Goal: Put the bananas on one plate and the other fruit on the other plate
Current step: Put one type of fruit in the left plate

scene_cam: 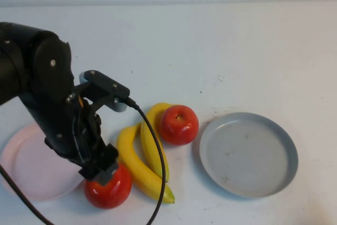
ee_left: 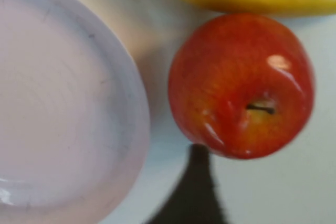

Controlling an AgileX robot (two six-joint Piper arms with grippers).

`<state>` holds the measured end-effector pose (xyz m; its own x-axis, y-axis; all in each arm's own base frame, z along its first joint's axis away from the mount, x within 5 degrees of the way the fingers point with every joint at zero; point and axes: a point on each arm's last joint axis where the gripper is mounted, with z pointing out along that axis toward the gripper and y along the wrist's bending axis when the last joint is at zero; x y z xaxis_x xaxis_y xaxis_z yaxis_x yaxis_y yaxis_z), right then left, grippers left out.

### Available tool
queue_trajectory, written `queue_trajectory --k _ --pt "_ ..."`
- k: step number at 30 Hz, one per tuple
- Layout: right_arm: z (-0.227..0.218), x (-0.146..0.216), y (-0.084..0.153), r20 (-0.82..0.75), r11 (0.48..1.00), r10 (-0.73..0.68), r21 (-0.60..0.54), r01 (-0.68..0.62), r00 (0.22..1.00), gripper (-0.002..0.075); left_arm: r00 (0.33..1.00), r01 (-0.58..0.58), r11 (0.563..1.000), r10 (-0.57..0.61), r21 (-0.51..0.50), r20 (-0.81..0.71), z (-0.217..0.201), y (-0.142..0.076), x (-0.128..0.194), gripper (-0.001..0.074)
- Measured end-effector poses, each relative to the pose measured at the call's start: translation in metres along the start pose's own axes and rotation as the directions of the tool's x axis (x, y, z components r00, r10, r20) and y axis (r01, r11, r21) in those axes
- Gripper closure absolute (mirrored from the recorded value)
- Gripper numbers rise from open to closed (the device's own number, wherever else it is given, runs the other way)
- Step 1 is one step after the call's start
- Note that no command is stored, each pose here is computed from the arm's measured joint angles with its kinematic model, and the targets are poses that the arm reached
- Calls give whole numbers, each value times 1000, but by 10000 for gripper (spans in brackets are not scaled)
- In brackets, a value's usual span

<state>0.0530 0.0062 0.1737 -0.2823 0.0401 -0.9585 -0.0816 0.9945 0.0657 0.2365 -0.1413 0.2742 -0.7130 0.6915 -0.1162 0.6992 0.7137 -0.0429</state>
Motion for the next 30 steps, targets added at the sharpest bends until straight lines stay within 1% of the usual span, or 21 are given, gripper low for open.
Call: queue_trajectory --k 2,3,6,9,16,23,27,30 --pt "0 0 0 0 1000 0 0 0 1000 743 1000 -5 1000 5 -15 -9 5 3 -3 154" --pt "0 0 0 0 1000 0 0 0 1000 743 1000 -7 1000 7 -23 -1 7 4 -4 114" --pt "0 0 0 0 1000 0 0 0 1000 743 999 -22 999 24 -39 37 9 4 -10 69" --pt "0 0 0 0 1000 0 0 0 1000 743 998 -17 999 19 -29 60 9 2 -12 66" --pt "0 0 0 0 1000 0 0 0 1000 743 999 -17 1000 18 -18 48 21 2 -18 66" --pt "0 0 0 0 1000 0 0 0 1000 743 991 -114 991 119 -76 58 34 -12 -19 66" --pt "0 0 0 1 1000 0 0 0 1000 743 996 -61 995 66 -78 63 36 -13 -19 66" --pt "0 0 0 1 1000 0 0 0 1000 743 997 -51 995 56 -91 51 36 -12 -18 66"
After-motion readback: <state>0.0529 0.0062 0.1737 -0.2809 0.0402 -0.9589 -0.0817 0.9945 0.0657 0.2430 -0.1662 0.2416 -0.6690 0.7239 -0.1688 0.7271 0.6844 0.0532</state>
